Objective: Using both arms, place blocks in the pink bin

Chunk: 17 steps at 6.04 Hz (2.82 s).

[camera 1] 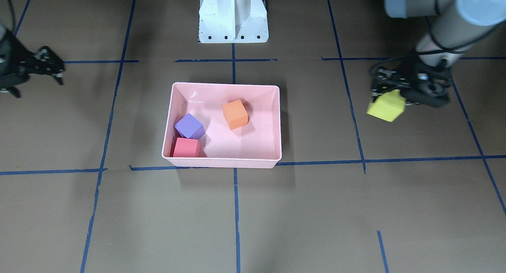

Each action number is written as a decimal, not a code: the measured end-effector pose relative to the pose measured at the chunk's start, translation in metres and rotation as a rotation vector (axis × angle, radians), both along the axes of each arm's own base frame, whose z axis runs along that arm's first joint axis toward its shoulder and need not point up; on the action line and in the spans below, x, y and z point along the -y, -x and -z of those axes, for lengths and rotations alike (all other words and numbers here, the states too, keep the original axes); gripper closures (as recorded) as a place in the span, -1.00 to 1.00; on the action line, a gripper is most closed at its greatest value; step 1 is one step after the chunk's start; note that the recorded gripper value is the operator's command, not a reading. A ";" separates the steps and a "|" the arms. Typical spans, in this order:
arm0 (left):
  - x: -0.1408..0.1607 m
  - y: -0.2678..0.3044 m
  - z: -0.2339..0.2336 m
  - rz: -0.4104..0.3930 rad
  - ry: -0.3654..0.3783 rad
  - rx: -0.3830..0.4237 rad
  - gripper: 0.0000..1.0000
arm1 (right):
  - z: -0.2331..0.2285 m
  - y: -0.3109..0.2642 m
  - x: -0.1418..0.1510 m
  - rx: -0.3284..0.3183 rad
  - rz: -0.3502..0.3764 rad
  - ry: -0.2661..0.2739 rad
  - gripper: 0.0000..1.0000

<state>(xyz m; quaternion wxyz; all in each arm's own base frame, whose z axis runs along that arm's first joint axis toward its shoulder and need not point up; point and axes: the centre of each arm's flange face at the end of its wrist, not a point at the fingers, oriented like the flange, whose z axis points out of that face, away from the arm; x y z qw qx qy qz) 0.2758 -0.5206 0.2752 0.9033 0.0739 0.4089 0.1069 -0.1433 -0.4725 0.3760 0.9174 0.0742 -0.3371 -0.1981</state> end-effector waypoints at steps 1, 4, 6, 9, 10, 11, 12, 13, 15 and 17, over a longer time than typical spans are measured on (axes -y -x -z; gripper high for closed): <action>-0.001 -0.055 0.045 0.043 0.067 -0.003 0.00 | -0.035 -0.044 -0.006 -0.015 0.036 -0.022 -1.00; 0.018 -0.195 0.155 0.103 0.191 0.000 -0.60 | -0.127 -0.153 -0.033 -0.011 0.066 -0.012 -1.00; 0.024 -0.243 0.179 0.124 0.219 0.005 -1.00 | -0.157 -0.177 -0.037 0.031 0.051 0.017 -1.00; 0.024 -0.228 0.153 0.087 0.171 0.009 -1.00 | -0.173 -0.190 -0.043 0.027 0.031 0.046 -0.98; 0.034 -0.194 0.118 0.046 0.112 0.023 -1.00 | -0.186 -0.197 -0.052 0.027 0.015 0.075 -0.96; 0.055 -0.149 0.078 -0.004 0.054 0.039 -1.00 | -0.198 -0.202 -0.059 0.026 0.002 0.100 -0.96; 0.083 -0.086 0.028 -0.054 0.004 0.051 -1.00 | -0.207 -0.205 -0.063 0.025 -0.011 0.125 -0.95; 0.104 -0.012 -0.027 -0.088 -0.042 0.065 -1.00 | -0.211 -0.206 -0.064 0.024 -0.028 0.146 -0.95; 0.110 0.143 -0.148 -0.124 -0.092 0.106 -1.00 | -0.211 -0.207 -0.059 0.024 -0.088 0.166 -0.96; 0.060 0.245 -0.263 -0.137 -0.060 0.102 -1.00 | -0.207 -0.206 -0.050 0.030 -0.131 0.167 -0.97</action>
